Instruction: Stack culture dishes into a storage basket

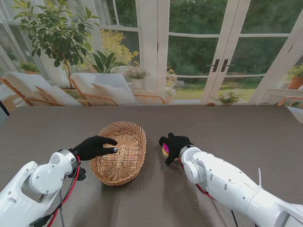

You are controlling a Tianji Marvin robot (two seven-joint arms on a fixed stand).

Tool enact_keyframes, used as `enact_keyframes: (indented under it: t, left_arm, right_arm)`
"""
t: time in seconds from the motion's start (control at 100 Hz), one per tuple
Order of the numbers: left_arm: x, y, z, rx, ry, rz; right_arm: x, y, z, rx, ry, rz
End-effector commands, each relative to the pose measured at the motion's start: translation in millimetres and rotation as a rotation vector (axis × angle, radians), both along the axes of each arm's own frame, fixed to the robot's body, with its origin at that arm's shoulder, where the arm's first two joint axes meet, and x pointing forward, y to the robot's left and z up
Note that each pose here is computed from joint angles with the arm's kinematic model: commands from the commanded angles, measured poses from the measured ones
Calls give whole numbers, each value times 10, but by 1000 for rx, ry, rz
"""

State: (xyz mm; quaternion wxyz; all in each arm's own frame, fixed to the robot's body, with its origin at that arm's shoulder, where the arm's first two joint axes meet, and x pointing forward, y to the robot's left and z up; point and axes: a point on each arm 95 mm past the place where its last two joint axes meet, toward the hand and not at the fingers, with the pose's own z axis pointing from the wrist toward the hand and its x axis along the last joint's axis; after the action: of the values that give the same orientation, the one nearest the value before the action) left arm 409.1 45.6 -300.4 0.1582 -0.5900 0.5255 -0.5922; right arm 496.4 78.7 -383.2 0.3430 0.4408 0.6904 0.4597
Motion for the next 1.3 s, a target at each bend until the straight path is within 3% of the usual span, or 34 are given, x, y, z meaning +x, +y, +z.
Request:
enact_keyframes:
  t: [0.0,0.58,1.29]
  left_arm:
    - [-11,-7,-27,6,21,-10]
    - [-2,-15,-43,8,27,-13]
    - [-7,4,-45,5,26,-11]
  right_arm:
    - [-29,35,-59,1,22,5]
    - [-42,10,-155,13,11,1]
    - [-67,-28,-239,-15,94,7]
